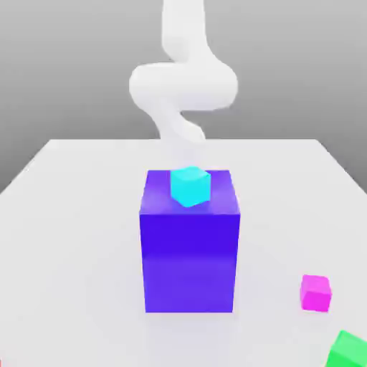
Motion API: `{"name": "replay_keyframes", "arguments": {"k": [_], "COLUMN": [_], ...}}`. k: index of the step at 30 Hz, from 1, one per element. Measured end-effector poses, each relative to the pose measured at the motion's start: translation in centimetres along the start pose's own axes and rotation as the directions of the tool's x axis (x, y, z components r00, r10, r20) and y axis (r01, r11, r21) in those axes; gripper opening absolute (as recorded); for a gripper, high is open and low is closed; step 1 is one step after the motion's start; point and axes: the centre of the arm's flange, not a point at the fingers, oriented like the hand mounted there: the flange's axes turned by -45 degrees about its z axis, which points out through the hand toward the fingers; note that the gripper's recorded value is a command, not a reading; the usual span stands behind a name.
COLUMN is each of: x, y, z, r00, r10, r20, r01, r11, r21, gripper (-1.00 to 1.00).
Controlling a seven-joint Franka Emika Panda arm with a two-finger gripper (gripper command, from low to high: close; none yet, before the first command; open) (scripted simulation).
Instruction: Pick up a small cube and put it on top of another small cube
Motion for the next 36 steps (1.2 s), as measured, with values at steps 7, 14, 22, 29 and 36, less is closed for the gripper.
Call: {"name": "replay_keyframes", "arguments": {"k": [7,14,22,29,36], "x": [-3.7,-12.4,-27.1,-34.8,-35.6], "y": [-7.8,-16.3,-24.5,-25.7,-25.7], "z": [14.5,25.5,33.1,38.6,39.4], "r00": [0.920,0.700,0.326,0.232,0.230], "r10": [-0.353,-0.672,-0.929,-0.962,-0.962], "r20": [0.169,0.239,0.175,0.144,0.145], "r01": [0.330,0.583,0.717,0.714,0.714], "r11": [0.932,0.732,0.363,0.269,0.269], "r21": [0.149,0.352,0.594,0.646,0.647], "gripper": [0.00,0.00,0.00,0.00,-1.00]}}
